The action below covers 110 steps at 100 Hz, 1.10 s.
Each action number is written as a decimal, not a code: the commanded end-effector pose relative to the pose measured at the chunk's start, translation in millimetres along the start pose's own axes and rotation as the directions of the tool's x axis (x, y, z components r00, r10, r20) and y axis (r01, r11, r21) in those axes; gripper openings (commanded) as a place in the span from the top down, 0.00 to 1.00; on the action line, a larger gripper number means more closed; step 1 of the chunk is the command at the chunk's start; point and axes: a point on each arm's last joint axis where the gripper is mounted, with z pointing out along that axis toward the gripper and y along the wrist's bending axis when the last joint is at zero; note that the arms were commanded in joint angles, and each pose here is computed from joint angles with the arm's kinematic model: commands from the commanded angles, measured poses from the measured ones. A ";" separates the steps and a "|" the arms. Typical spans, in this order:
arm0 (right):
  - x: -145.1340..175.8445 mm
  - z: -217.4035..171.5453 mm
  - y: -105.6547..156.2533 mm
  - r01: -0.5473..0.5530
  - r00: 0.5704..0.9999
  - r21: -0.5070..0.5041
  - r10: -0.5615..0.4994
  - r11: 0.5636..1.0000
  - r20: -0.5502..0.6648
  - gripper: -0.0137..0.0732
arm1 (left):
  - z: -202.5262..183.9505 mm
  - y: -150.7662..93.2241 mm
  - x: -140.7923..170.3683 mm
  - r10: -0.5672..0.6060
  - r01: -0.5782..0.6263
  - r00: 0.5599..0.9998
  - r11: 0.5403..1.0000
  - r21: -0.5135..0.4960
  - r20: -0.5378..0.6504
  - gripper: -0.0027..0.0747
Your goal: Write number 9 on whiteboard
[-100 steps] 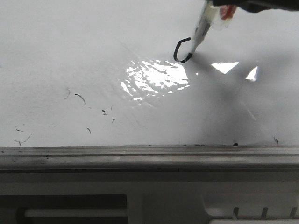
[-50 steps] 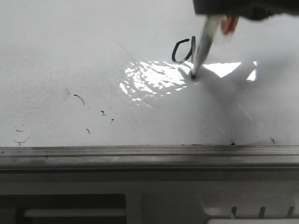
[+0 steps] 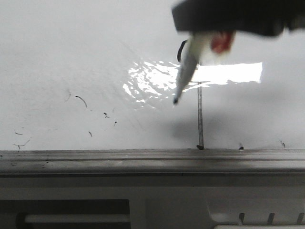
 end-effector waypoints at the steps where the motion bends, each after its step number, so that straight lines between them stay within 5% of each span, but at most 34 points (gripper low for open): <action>1: -37.9 -12.4 -3.4 0.017 0.993 -0.013 -0.016 1.000 0.113 0.90 | 6.4 0.4 -7.5 0.024 -0.025 1.000 0.998 0.061 0.019 0.62; 11: -48.8 -16.0 -0.4 0.022 0.995 -0.069 -0.015 0.997 0.095 0.90 | 20.4 0.9 -0.5 0.119 -0.112 0.993 0.977 0.180 -0.025 0.51; 33: -45.3 -16.2 13.9 0.034 0.999 -0.191 -0.034 0.981 0.006 0.90 | 65.3 3.6 9.7 0.101 -0.092 0.995 0.936 0.340 -0.009 0.51; 76: -39.5 -20.0 29.8 0.044 0.996 -0.307 -0.066 0.951 -0.059 0.90 | 125.6 -1.9 34.6 -0.028 0.041 0.999 0.876 0.480 -0.035 0.51; 110: -37.3 -21.1 32.3 0.006 0.995 -0.333 -0.039 0.943 -0.093 0.90 | 129.1 -0.8 32.8 -0.029 0.041 0.999 0.874 0.485 -0.032 0.70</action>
